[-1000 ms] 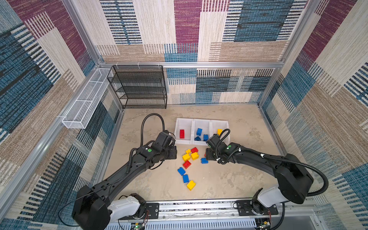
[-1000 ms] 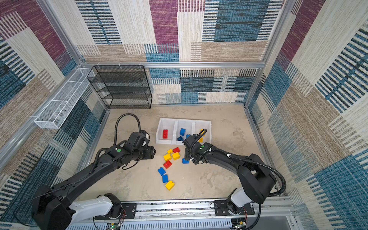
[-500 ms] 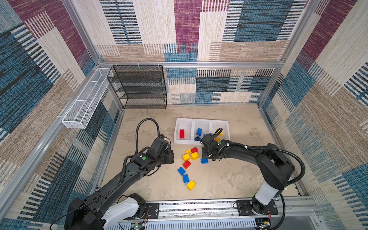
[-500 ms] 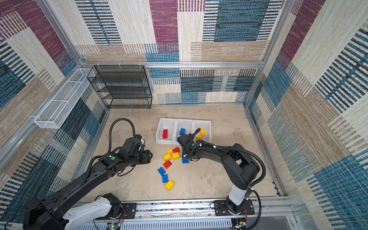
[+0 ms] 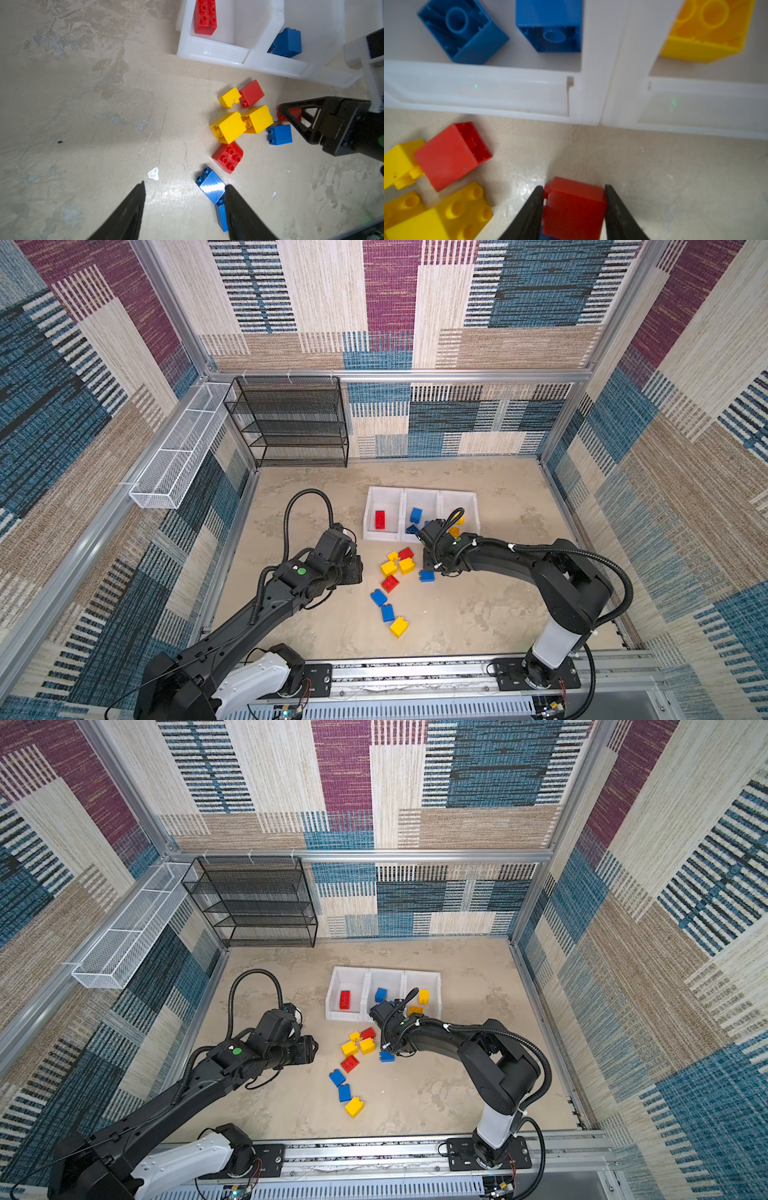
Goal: Sort the legos into containers by color
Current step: 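Carry the red brick with the right gripper into the red compartment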
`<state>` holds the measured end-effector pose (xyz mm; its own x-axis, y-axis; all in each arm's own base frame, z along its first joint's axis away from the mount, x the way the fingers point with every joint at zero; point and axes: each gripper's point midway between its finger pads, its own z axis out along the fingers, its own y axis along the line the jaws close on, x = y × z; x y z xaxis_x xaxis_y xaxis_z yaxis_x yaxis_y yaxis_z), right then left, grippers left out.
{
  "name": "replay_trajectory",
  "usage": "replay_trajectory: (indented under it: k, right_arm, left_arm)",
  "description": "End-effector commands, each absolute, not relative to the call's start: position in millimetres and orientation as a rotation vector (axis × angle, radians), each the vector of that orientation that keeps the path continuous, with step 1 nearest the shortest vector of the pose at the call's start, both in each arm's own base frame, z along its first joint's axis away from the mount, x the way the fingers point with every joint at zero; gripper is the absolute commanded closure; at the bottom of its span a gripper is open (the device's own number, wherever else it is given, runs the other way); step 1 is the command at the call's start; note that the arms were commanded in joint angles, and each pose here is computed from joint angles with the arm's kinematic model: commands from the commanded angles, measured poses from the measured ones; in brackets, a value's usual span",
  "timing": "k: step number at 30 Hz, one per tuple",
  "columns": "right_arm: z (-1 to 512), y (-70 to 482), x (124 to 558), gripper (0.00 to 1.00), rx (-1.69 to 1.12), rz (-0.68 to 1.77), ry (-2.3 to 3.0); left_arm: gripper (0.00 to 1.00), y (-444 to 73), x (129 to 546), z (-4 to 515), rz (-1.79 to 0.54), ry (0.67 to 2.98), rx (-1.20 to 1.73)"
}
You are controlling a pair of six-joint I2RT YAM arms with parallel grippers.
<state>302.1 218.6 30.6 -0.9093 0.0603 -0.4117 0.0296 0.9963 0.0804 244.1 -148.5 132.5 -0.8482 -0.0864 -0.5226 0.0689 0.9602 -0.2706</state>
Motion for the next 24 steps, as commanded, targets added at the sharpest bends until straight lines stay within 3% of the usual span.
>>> replay_trajectory:
  k: [1,7,15,24]
  right_arm:
    - [39,219,305,0.56,0.058,0.098,2.695]
    - [71,234,317,0.58,0.004,0.141,2.64]
    - [139,292,371,0.57,-0.17,0.23,2.494]
    - [143,354,425,0.57,-0.316,0.269,2.439]
  left_arm:
    - [0.36,-151,246,135,-0.4,2.544,-0.03]
    - [0.36,-147,244,137,-0.386,2.541,-0.035]
    - [0.36,-141,237,137,-0.382,2.545,-0.053]
    - [0.36,-140,223,129,-0.427,2.576,-0.079]
